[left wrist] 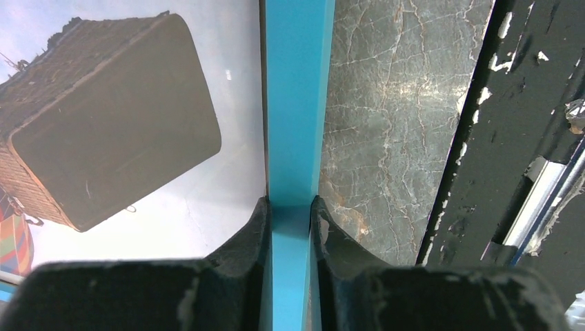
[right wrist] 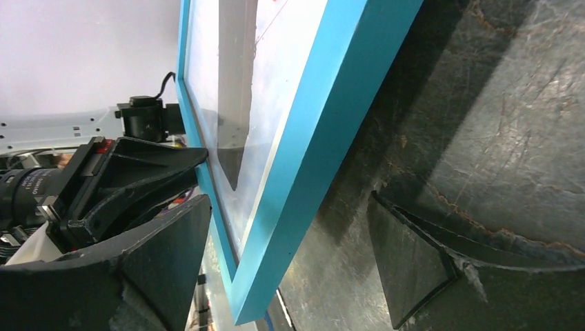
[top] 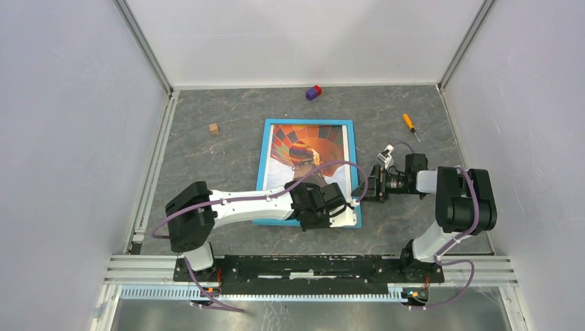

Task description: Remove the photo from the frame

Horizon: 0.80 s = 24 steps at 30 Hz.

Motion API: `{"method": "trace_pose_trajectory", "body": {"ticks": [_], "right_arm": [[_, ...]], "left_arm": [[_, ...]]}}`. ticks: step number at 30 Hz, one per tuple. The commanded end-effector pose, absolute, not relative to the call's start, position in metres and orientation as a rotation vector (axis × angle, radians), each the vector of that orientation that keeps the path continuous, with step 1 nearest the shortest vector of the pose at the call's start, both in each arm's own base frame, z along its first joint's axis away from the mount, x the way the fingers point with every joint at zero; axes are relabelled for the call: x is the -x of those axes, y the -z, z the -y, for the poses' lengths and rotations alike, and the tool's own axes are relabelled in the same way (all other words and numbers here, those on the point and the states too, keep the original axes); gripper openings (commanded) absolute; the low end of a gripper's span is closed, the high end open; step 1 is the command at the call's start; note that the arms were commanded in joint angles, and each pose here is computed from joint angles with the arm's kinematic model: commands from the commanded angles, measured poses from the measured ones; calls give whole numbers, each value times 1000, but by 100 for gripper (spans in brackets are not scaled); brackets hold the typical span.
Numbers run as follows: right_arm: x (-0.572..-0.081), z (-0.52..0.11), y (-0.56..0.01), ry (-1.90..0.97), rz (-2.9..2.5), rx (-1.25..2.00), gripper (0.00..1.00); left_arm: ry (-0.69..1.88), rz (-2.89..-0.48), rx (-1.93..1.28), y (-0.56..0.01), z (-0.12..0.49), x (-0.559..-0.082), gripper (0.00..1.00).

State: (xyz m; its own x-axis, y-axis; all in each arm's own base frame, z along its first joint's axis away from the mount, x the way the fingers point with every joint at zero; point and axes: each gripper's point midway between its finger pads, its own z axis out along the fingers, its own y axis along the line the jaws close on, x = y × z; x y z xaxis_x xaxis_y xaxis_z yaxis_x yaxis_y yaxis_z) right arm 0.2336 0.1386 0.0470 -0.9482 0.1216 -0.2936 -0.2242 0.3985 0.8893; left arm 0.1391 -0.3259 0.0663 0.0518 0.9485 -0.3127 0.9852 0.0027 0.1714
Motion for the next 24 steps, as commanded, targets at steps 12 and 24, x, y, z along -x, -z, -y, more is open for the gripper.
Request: {"method": "trace_pose_trajectory", "body": {"ticks": [12, 24], "right_arm": [[-247, -172, -64, -1712, -2216, -5, 73], [-240, -196, -95, -1917, -2068, -73, 55]], "left_arm": [[308, -1909, -1828, -107, 345, -143, 2], [349, -1903, -1832, -107, 348, -141, 2]]}}
